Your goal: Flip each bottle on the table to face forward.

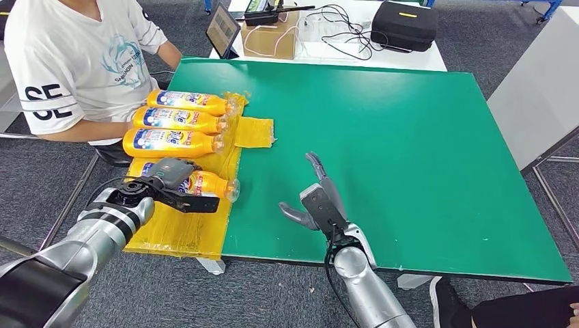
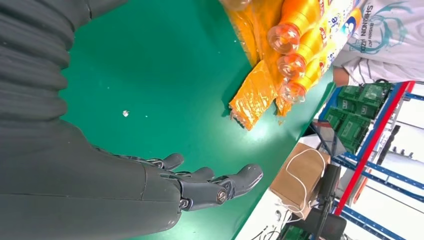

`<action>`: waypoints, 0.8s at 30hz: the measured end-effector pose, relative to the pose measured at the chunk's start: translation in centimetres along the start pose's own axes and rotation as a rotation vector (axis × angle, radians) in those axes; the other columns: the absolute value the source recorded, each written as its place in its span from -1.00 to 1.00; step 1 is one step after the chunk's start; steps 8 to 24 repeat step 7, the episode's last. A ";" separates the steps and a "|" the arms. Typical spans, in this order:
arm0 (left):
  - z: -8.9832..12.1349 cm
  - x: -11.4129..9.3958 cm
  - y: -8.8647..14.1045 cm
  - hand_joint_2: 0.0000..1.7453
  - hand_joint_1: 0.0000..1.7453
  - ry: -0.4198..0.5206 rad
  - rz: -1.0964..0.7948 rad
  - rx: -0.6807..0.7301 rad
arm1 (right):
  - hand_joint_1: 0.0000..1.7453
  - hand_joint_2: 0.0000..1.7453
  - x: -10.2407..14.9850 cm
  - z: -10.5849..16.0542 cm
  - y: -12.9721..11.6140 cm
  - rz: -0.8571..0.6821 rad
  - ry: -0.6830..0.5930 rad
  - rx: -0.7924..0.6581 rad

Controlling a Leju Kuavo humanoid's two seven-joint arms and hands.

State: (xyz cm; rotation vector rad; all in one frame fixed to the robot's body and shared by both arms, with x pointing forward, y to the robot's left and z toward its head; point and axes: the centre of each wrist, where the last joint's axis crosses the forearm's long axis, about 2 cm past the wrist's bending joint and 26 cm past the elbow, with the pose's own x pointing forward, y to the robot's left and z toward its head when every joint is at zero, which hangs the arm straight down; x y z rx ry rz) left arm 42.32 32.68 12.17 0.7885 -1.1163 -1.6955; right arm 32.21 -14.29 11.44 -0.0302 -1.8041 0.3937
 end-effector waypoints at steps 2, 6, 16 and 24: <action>-0.1 0.0 0.1 1.00 0.90 -0.006 -0.011 -0.010 | -1.00 1.00 0.0 -0.1 0.1 -0.001 0.002 0.006; -0.2 0.2 0.0 1.00 -0.94 -0.007 -0.019 -0.016 | -1.00 1.00 -0.2 -0.1 0.2 -0.006 0.008 0.013; -0.2 0.3 0.0 1.00 -1.00 -0.006 -0.018 -0.016 | -1.00 1.00 -0.2 -0.1 0.2 -0.006 0.008 0.013; -0.2 0.3 0.0 1.00 -1.00 -0.006 -0.018 -0.016 | -1.00 1.00 -0.2 -0.1 0.2 -0.006 0.008 0.013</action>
